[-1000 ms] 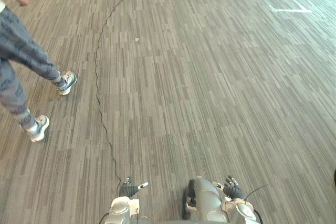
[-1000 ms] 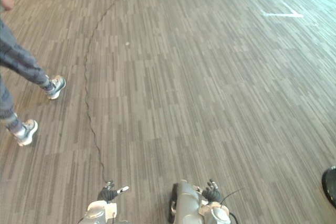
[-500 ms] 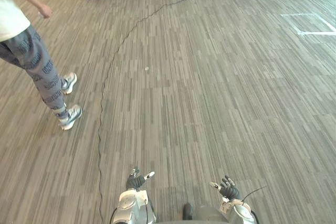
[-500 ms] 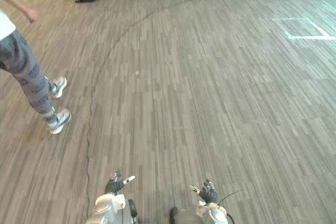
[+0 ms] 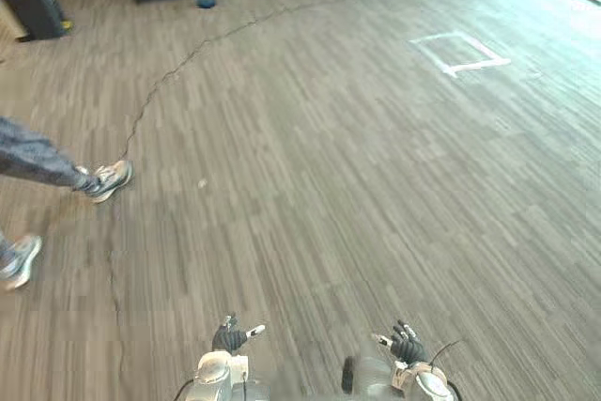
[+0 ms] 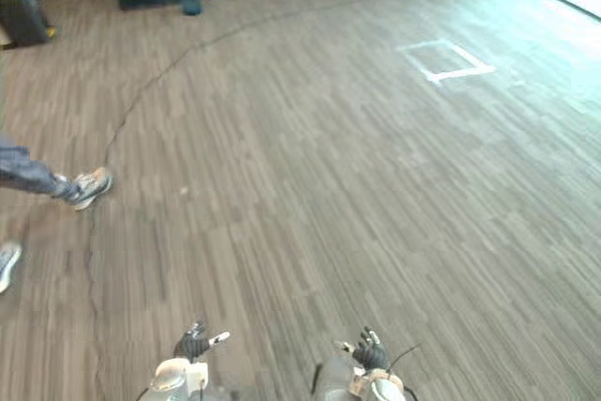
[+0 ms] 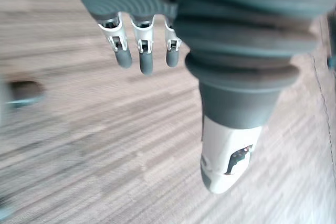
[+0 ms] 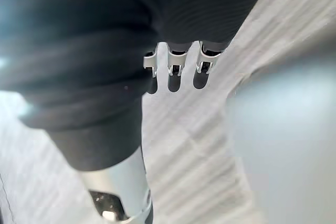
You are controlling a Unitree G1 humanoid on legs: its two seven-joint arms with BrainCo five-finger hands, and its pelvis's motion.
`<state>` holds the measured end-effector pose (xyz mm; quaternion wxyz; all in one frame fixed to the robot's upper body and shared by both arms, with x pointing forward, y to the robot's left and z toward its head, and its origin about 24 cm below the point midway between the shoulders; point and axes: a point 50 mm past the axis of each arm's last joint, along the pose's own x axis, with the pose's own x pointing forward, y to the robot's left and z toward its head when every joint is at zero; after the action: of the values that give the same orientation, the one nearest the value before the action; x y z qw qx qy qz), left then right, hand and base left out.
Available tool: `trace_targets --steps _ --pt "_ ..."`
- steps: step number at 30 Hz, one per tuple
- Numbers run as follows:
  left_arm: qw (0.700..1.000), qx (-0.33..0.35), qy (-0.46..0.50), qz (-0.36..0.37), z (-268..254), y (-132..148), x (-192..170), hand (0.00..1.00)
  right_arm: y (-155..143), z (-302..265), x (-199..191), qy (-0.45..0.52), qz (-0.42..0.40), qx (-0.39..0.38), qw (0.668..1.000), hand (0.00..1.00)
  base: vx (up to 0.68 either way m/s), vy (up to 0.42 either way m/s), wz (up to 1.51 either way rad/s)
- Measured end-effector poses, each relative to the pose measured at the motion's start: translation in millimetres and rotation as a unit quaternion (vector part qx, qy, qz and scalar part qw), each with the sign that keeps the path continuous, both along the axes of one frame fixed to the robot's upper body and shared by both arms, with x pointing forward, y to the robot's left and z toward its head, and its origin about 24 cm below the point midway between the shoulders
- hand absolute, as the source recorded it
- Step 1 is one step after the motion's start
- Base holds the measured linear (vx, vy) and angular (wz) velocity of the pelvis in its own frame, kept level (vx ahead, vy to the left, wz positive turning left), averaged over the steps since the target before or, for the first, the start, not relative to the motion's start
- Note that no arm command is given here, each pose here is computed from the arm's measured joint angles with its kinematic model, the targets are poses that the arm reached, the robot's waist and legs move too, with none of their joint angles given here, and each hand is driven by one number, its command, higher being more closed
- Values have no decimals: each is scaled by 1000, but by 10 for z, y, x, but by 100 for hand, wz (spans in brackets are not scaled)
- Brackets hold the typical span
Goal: Pick up cushions and gather them together orderly.
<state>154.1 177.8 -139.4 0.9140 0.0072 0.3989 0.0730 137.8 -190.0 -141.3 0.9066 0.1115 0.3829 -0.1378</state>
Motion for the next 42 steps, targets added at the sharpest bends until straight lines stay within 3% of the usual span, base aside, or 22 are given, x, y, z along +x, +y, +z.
trace_targets --steps 4,8,15,21,26,37,42 --pt "1000 -8 8 -1 -25 -58 -27 0 -55 20 25 -6 -5 -6 1000 0 564 -89 -11" --pt "998 -46 21 42 -80 -208 -146 0 -129 90 102 -29 -3 -16 999 0 680 -291 -43" --pt "994 -50 -38 84 55 -104 18 0 161 75 124 -32 17 16 999 0 591 -100 -118" --pt "995 -49 -41 71 55 -159 24 0 132 -4 3 2 31 5 1000 0 652 260 -133" --pt "997 -19 -14 69 -3 58 -85 0 284 -77 -123 26 34 27 999 0 749 373 -90" --pt "999 -5 33 -11 -87 -60 -166 0 16 3 41 5 52 -13 999 0 540 75 -2" --pt "998 -39 40 17 -124 -231 -223 0 -105 22 71 3 28 -20 999 0 622 -257 -13"
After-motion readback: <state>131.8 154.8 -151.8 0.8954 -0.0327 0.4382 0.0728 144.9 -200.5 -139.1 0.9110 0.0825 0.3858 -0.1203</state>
